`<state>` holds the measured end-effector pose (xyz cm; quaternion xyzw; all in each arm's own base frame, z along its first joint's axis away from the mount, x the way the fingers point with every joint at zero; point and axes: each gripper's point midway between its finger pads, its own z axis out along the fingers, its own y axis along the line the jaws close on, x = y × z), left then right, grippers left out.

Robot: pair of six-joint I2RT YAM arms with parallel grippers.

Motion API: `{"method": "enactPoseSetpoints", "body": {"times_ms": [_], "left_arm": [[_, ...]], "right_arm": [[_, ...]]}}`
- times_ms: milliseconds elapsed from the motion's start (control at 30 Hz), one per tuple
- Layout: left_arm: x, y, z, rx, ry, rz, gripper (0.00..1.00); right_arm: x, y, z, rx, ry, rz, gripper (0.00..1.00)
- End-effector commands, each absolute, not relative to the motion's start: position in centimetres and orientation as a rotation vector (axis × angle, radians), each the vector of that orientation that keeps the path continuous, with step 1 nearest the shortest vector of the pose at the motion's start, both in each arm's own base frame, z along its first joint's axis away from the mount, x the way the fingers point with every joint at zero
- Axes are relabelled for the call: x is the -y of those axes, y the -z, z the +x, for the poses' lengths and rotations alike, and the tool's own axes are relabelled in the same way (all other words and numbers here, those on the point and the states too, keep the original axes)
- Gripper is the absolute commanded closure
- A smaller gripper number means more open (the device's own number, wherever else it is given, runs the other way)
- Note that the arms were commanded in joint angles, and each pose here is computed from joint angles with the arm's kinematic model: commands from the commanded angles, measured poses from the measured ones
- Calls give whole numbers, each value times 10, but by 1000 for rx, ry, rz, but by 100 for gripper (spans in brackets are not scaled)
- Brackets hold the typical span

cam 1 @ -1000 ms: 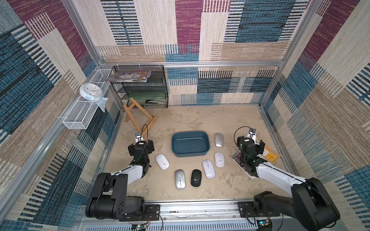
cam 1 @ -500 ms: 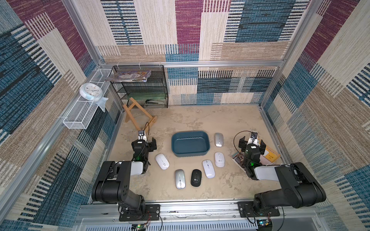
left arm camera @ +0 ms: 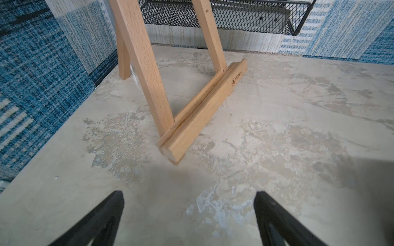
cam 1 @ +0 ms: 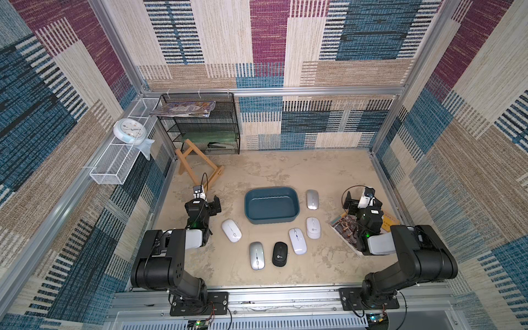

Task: Take out the mouse from the storage box
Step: Reset both arms

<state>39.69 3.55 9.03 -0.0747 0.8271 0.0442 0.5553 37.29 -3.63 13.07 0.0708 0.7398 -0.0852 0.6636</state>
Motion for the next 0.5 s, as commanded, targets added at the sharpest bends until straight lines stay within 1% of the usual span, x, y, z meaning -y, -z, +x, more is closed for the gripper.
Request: {"method": "enactPoseSetpoints", "body": {"times_ms": [0,467], "left_arm": [[-34,-91,397,-1951,-93,-181,1],[-33,-91,399,-1957,-91,-170,1]], "right_arm": [[31,-131,374,-1668,152,154,1],[30,-129,375,-1687,150,149,1]]}}
